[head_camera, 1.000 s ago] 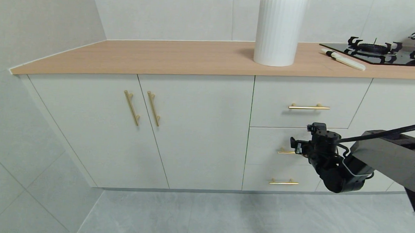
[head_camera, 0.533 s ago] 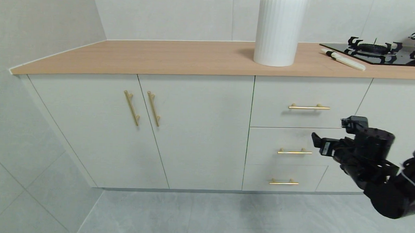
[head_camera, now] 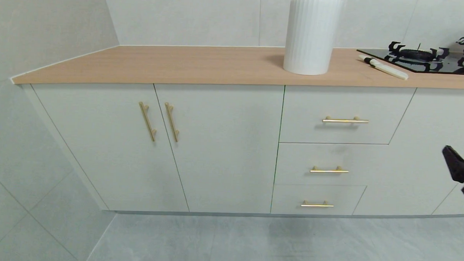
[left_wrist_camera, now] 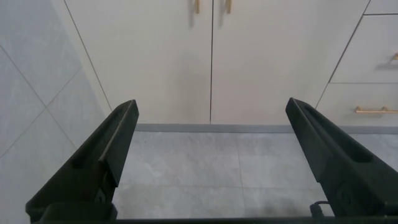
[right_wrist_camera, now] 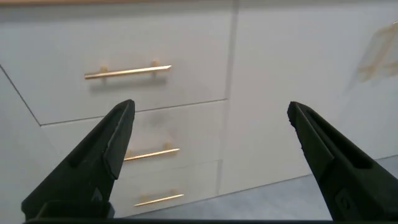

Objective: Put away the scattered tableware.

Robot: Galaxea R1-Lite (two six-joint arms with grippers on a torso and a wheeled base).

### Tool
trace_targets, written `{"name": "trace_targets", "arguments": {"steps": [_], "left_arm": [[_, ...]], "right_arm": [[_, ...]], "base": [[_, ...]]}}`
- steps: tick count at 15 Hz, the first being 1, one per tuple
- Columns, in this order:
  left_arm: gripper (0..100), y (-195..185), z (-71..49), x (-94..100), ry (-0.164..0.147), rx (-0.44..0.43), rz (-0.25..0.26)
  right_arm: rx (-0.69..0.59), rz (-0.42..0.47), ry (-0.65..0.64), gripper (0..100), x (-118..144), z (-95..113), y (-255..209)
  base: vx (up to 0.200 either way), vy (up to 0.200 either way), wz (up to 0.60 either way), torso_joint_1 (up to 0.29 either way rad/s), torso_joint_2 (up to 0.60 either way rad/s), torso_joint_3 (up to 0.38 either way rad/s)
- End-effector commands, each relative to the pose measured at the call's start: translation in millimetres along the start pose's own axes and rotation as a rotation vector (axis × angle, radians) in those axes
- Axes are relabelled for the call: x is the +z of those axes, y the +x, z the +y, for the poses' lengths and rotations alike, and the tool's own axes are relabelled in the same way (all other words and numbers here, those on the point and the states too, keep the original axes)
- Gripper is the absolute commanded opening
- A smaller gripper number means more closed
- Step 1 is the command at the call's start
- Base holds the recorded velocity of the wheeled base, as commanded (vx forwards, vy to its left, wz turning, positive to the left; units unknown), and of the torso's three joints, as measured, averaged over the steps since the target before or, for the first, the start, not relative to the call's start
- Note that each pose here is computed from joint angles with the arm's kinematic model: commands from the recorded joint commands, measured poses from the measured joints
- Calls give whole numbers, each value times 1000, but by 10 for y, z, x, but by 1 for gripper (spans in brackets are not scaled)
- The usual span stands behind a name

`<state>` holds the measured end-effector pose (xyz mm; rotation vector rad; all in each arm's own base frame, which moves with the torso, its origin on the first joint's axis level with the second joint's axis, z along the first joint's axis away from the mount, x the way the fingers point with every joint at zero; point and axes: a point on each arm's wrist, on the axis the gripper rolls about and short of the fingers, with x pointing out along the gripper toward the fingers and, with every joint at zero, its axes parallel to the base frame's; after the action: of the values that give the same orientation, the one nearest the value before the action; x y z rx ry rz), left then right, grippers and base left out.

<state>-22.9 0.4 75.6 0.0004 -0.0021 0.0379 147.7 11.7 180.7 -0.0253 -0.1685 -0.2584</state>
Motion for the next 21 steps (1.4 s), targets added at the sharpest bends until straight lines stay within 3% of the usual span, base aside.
{"name": "trace_targets", "arguments": {"steps": [1, 6, 12, 14, 17, 19, 21], "left_arm": [[100, 1, 0, 0, 0, 0, 1], [100, 1, 0, 0, 0, 0, 1], [100, 1, 0, 0, 0, 0, 1], [100, 1, 0, 0, 0, 0, 1], [100, 1, 0, 0, 0, 0, 1], [100, 1, 0, 0, 1, 0, 1], [100, 1, 0, 0, 0, 0, 1]], "right_arm": [[-35, -116, -36, 100, 130, -325, -739], [-72, -123, -136, 100, 260, -675, -1625], [-179, -145, -157, 100, 192, -736, -1979], [-102, -95, -137, 100, -49, -693, -1911], [173, 7, -48, 100, -403, -592, -1813], [264, 93, -32, 100, -663, -549, -1772], [265, 107, -16, 100, -709, -545, -1765]], "base": [[0, 0, 0, 0, 0, 0], [0, 0, 0, 0, 0, 0], [0, 0, 0, 0, 0, 0], [0, 0, 0, 0, 0, 0], [0, 0, 0, 0, 0, 0], [0, 0, 0, 0, 0, 0], [0, 0, 0, 0, 0, 0]]}}
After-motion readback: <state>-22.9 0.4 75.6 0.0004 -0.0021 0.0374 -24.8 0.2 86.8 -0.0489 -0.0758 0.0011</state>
